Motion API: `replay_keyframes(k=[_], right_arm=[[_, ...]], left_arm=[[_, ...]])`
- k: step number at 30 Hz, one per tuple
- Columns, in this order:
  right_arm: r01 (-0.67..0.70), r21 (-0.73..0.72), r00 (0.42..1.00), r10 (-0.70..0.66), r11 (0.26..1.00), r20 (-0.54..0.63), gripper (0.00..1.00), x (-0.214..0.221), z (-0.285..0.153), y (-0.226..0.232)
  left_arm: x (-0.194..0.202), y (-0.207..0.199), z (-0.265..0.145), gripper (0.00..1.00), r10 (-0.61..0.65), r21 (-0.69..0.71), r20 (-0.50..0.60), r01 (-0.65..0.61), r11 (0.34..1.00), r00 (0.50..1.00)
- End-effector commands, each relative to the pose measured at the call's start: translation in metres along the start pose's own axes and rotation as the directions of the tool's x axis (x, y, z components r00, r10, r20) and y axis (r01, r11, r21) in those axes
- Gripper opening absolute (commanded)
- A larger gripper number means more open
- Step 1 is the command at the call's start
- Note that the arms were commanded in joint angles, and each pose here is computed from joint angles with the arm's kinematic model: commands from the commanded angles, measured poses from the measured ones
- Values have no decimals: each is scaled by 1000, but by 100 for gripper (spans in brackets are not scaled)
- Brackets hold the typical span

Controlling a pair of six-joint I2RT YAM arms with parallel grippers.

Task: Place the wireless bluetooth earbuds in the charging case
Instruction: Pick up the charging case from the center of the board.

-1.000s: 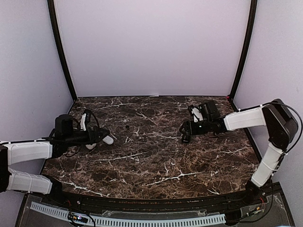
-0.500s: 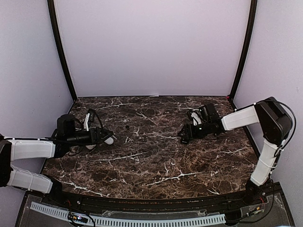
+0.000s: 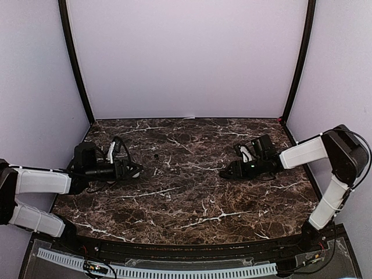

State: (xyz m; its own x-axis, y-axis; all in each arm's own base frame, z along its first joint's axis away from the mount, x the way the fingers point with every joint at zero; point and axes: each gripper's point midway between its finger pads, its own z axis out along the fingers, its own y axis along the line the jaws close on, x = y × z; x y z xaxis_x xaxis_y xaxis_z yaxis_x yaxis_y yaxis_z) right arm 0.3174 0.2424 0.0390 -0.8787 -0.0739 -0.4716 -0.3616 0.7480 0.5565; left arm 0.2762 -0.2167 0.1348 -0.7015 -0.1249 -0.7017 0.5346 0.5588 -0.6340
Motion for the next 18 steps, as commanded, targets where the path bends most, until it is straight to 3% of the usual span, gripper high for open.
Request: replay_keyframes(k=[1,11,18], right_arm=[[35,-26,999,-34,999,36,65,-11,-5,7],[254,84,966,-257,964,33,75,-23,-12,0],[283,103,958,-286,954,20,80,-32,-7,1]], left_arm=[[-7,-10,4,66,41,33,8,-41,999,999],[0,-18,16,66,83,51,-24,-82,995,996],[2,-21,24,66,105,76,-44,-102,992,993]])
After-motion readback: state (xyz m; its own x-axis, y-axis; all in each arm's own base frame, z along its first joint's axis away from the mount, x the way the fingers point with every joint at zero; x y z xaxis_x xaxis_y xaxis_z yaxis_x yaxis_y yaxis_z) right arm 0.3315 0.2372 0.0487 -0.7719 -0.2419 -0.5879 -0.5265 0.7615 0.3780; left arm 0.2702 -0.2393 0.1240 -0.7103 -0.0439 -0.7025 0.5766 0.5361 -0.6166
